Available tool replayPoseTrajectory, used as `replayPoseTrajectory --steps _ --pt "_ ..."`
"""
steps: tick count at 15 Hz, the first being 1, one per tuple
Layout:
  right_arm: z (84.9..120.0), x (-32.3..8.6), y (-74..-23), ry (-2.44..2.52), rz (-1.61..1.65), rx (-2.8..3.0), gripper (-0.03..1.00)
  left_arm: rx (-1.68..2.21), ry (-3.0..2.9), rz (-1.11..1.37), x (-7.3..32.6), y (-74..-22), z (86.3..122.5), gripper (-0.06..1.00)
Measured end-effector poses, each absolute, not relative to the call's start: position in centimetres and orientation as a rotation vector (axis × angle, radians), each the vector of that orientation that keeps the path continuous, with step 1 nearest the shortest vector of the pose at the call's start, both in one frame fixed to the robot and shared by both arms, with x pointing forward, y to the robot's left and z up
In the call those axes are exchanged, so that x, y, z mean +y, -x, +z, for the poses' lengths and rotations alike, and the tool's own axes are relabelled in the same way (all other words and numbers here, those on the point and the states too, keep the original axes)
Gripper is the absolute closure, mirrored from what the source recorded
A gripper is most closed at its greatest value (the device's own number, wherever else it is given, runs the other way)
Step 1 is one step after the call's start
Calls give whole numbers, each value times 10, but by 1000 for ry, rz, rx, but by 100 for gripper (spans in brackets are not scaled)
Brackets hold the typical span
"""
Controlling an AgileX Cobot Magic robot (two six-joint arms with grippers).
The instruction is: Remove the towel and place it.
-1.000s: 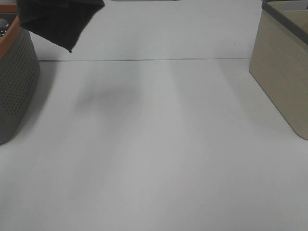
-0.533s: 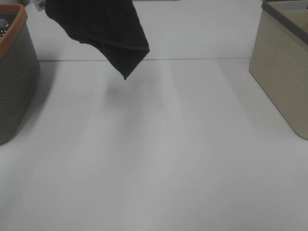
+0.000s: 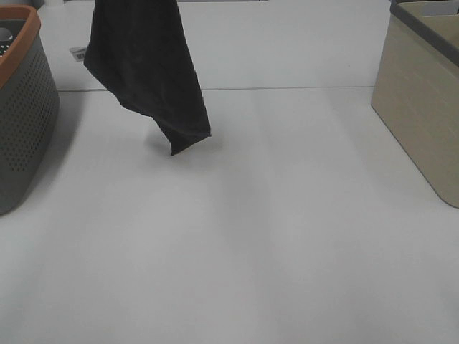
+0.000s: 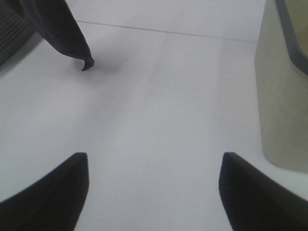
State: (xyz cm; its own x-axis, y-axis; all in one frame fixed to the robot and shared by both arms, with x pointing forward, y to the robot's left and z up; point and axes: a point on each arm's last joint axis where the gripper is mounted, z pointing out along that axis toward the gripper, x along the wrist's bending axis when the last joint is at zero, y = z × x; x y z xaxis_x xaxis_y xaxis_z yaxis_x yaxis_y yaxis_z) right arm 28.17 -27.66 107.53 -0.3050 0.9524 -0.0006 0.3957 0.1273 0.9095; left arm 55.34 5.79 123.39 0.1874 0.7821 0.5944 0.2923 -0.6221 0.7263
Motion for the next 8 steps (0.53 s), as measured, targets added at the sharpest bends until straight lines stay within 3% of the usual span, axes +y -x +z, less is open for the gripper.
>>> replayPoseTrajectory --steps 5,8 --pt "1072 -252 -347 -1216 1276 2016 31 1026 -2116 1392 13 -534 1202 94" --pt "1057 -251 -382 -1306 1229 2035 31 1039 -2151 1294 7 -531 1195 94"
